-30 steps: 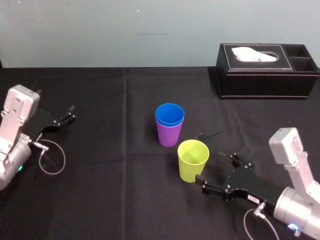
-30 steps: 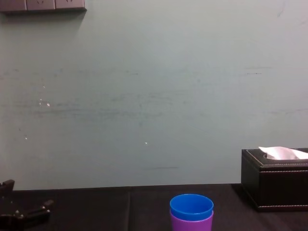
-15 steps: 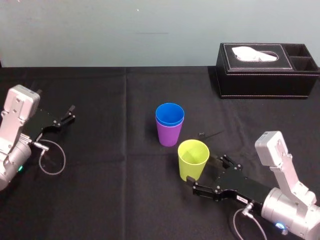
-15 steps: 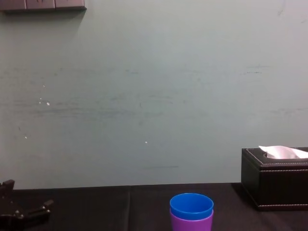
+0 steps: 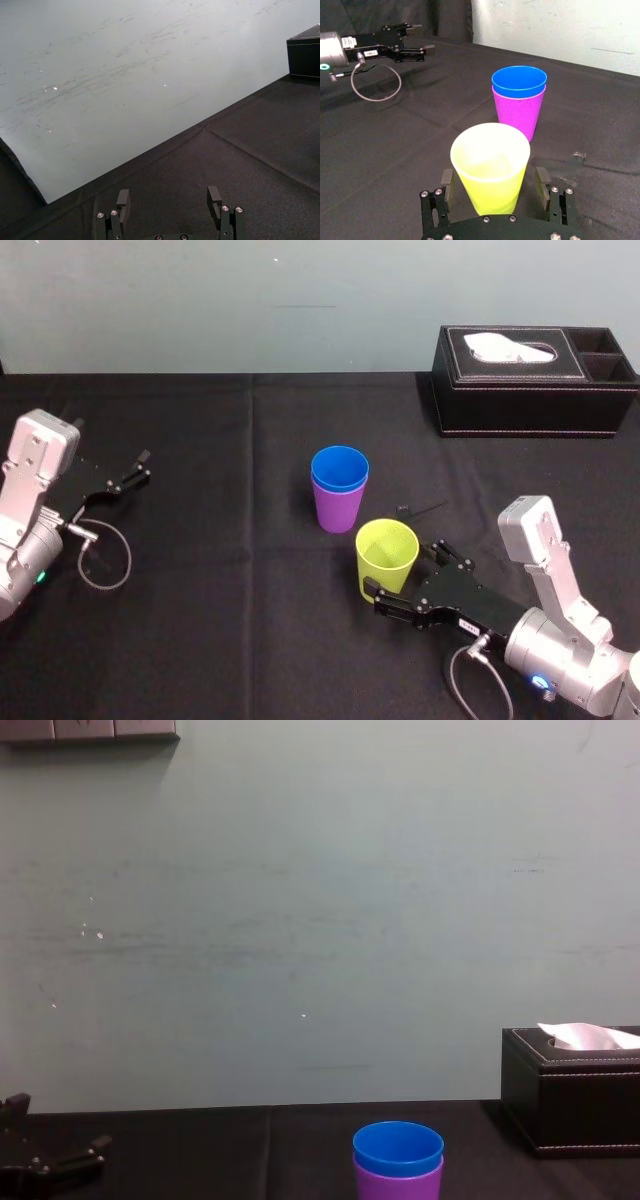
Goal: Stack the three plastic cups sequentially using one hand.
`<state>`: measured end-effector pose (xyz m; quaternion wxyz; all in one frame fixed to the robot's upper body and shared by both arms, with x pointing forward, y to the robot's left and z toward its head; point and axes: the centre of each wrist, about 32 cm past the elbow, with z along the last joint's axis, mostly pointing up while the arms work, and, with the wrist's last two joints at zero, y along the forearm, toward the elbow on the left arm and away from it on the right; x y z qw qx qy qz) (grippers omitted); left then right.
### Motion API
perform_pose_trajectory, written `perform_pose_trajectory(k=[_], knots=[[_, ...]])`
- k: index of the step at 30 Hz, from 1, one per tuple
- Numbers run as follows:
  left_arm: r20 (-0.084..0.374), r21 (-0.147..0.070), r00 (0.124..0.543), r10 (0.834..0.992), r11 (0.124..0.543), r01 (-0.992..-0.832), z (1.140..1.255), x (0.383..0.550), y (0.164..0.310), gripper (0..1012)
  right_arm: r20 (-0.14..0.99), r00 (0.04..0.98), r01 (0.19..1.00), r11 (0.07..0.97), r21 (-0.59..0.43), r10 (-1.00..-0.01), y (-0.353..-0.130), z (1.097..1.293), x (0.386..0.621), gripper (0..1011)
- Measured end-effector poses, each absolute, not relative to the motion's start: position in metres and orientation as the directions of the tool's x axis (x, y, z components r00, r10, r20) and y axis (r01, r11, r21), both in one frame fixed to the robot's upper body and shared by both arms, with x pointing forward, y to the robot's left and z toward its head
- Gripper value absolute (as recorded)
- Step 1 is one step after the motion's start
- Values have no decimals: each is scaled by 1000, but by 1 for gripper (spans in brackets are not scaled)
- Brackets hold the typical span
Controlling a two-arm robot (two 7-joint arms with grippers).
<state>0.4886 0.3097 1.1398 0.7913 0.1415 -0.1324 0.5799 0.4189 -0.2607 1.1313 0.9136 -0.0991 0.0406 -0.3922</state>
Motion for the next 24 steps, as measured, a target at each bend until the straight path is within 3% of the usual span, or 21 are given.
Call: perform_pose_trajectory(k=[24], knots=[[374,70,292,880,287,-955,1140,489,310,1011,7,684,719,672,-178,-730,-249,1133,428,1003]])
